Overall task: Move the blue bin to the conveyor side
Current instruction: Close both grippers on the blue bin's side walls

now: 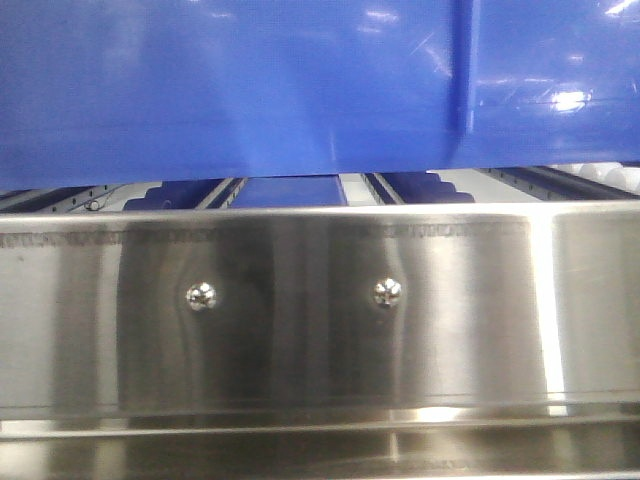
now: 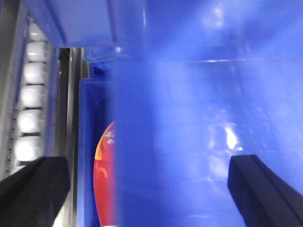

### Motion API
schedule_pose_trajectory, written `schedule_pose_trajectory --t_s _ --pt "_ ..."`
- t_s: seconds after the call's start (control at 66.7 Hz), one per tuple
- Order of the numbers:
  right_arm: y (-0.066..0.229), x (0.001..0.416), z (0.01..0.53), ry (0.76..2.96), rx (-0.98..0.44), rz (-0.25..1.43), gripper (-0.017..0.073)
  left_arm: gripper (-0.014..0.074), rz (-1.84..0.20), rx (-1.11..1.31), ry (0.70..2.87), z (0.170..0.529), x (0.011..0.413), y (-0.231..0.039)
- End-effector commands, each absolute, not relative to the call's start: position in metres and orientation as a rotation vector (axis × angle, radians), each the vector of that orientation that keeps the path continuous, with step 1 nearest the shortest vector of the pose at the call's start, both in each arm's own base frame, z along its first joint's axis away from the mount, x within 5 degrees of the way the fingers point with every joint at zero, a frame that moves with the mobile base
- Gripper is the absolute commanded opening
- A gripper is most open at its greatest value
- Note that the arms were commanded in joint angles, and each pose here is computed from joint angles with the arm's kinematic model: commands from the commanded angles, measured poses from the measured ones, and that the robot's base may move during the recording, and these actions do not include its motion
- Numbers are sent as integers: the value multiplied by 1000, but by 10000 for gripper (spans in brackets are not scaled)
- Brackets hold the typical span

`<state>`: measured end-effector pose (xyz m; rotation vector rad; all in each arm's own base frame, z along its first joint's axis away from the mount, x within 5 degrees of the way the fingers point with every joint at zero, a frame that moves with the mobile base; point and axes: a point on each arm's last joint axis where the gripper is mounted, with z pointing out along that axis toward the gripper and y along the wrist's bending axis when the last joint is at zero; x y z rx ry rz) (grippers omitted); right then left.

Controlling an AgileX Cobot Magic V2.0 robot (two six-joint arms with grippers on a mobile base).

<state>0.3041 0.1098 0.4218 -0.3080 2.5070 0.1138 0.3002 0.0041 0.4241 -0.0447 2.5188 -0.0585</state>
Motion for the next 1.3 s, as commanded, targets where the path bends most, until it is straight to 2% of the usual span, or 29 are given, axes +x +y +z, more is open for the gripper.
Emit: schedule_pose_trajectory --t_s 0.0,0.72,0.915,1.29 --pt "108 304 426 2481 -302 99 570 580 -59 -28 2512 424 301 6" --pt "108 304 426 2481 -302 99 570 580 -88 -31 2578 403 320 5" --pt "108 304 426 2491 -226 124 570 580 -88 -31 2584 401 322 5" --pt "108 304 426 2491 -221 126 570 580 -88 -31 2584 401 322 5"
